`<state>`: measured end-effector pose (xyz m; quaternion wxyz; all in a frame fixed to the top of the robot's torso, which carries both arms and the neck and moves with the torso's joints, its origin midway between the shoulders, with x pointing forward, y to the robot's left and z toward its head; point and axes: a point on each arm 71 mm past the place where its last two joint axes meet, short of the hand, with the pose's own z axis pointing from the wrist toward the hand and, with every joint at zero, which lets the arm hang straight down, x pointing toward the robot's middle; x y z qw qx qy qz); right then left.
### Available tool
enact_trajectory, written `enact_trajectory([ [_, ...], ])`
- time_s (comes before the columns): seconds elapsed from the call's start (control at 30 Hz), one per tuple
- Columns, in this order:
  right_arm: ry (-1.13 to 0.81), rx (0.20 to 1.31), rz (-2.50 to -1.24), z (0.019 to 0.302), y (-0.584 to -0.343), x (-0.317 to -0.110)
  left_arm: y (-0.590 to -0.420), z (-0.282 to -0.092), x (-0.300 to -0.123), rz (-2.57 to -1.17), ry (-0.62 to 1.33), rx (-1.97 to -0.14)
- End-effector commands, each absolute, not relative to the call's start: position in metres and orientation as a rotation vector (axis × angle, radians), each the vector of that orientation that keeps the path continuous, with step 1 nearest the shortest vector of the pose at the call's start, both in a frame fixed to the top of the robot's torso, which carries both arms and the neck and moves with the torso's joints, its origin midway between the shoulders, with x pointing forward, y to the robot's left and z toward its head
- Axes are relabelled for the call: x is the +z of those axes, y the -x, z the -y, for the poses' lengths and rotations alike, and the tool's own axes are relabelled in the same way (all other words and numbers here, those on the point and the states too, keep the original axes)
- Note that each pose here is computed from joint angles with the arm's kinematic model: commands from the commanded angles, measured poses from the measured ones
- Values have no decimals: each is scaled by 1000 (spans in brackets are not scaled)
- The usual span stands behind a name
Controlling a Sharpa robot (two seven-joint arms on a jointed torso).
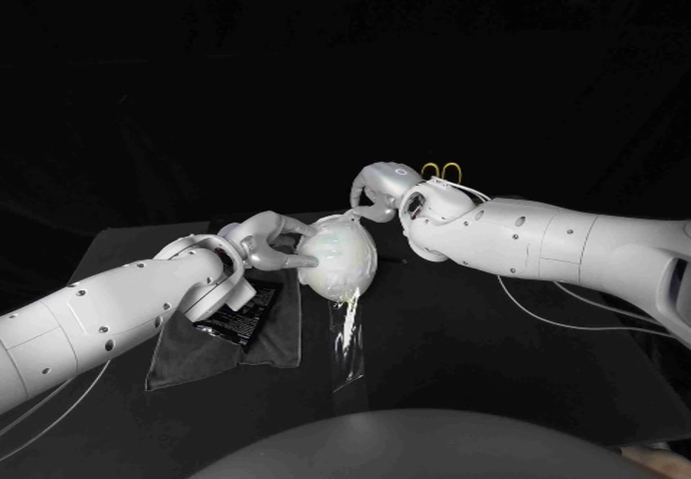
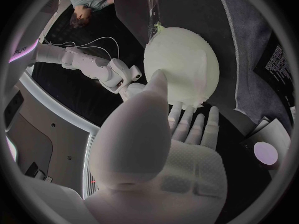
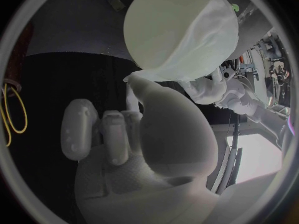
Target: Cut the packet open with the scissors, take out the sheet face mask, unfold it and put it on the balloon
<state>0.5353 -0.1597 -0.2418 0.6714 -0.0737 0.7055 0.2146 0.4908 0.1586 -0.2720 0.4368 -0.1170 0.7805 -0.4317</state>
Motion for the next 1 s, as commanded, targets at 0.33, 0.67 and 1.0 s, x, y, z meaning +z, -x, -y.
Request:
enact_trajectory([
  [0.33,482,366,-1540,148,-531,-244,-489,-155,-273,-1957,287,-1083],
  [0.67,564,267,-1536,153,-533,-247,-489,-155,-273,-1957,286,-1084],
  [1.0,590,199,-1572,162,-533,-250,-489,-155,-273,-1958,287,-1083],
])
